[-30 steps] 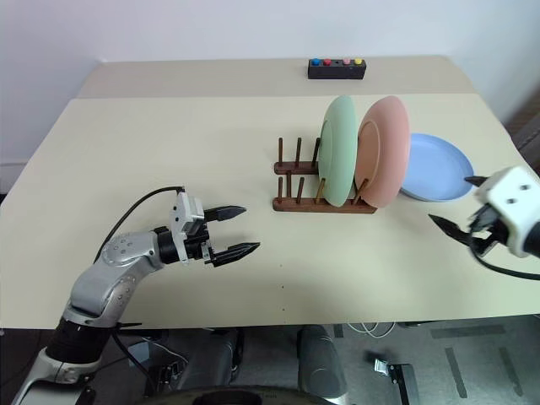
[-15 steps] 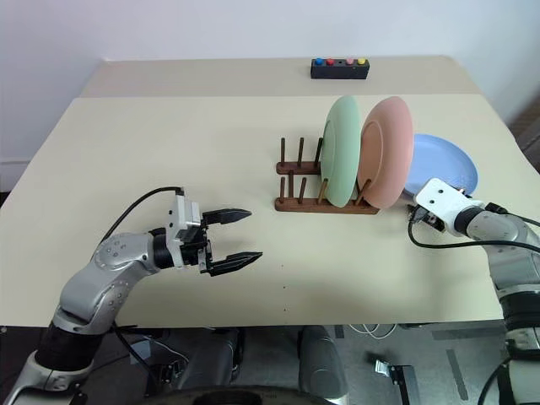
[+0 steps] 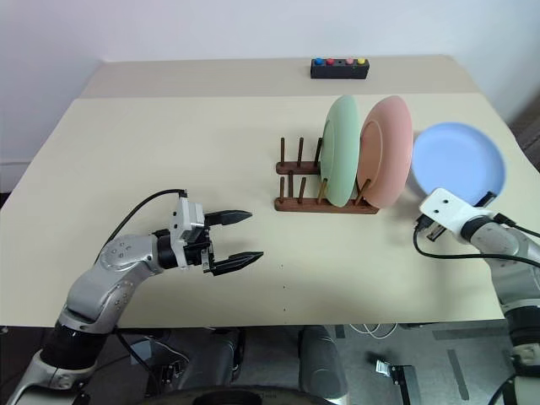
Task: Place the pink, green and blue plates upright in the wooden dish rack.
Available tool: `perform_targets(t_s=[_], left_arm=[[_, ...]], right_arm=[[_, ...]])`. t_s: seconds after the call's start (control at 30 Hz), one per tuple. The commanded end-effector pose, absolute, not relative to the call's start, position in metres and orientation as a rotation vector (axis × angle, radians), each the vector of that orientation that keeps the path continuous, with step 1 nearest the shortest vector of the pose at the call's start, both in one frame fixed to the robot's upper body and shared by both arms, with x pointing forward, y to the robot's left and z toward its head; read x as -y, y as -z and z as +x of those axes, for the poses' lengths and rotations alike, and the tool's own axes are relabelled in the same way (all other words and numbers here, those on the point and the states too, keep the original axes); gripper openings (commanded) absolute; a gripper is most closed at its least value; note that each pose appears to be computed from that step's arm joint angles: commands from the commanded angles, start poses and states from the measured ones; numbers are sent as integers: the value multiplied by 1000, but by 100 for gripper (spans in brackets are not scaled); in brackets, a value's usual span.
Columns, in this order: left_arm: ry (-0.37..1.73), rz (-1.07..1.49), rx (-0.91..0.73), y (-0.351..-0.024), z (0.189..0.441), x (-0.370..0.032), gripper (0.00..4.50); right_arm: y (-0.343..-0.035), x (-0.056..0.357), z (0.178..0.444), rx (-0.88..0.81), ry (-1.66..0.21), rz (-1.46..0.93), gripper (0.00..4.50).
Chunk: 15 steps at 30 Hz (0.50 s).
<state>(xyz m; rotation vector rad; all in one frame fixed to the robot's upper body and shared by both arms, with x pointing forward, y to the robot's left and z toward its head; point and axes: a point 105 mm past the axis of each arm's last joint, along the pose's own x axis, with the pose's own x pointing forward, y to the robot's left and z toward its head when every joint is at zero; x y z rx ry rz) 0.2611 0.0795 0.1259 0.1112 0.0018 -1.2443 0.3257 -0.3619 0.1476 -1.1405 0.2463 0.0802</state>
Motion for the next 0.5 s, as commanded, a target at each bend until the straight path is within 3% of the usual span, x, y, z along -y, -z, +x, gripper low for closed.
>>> perform_targets(t_s=[0.03, 0.17, 0.27, 0.37, 0.5], left_arm=[[1257, 127, 38, -130, 261, -80, 450], [1253, 133, 43, -129, 264, -80, 450], [1240, 140, 47, -128, 267, -80, 450], [1207, 155, 56, -130, 272, -84, 450], [1161, 177, 69, -131, 279, -91, 450]], right_arm=[[-234, 357, 324, -3, 97, -1265, 7], [-294, 337, 320, 182, 182, -1372, 7], [-316, 317, 319, 289, 170, -1351, 7], [-347, 265, 318, 496, 51, -1270, 7], [-356, 205, 313, 649, -190, -1146, 7]])
